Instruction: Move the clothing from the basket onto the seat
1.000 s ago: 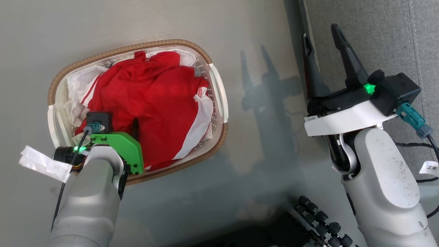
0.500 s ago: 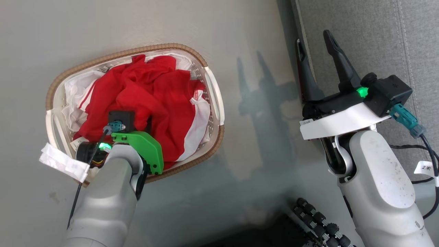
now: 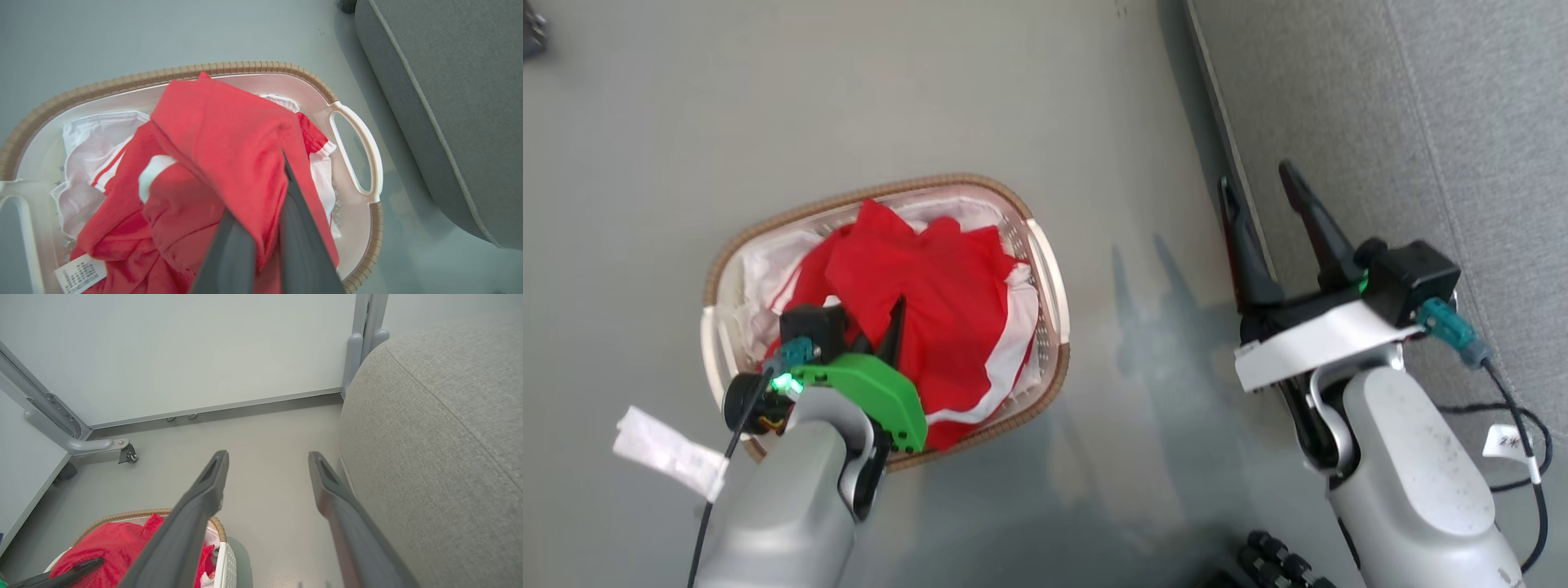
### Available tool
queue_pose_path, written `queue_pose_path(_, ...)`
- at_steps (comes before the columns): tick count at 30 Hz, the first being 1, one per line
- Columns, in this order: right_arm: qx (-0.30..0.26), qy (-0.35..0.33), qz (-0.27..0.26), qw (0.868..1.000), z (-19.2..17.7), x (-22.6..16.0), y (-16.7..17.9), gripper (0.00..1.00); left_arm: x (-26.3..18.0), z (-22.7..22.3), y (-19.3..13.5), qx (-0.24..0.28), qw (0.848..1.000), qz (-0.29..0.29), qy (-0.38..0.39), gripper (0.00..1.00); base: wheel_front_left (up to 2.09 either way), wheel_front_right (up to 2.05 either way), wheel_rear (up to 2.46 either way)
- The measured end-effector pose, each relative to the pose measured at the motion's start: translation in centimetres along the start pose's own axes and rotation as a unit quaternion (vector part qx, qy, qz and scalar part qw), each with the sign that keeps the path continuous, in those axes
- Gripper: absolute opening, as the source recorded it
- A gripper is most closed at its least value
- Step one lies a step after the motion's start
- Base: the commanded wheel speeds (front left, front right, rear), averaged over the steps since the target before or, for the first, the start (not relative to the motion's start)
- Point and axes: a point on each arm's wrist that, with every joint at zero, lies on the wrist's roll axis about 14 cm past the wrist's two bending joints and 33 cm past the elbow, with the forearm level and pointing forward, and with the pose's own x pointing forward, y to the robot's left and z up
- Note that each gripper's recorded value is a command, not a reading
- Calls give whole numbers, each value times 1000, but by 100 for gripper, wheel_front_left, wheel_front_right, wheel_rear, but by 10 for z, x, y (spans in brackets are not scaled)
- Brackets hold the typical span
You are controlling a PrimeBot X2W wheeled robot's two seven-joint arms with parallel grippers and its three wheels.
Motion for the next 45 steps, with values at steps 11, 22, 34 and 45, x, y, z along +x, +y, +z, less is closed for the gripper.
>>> queue_pose_path(11,0,6,22,1000,9,-41,27,100,-60,46,-22,19,995,4,-94,0,0,0,0)
queue_pose_path(22,1,-19,57,998,30,-71,56,100,-116,125,-65,81,970,-24,-228,0,0,0,0)
queue_pose_path(34,-1,-45,86,995,47,-97,80,100,-180,202,-128,137,917,-79,-365,0,0,0,0)
queue_pose_path(45,2,-59,100,993,55,-109,90,100,-207,221,-165,162,892,-114,-408,0,0,0,0)
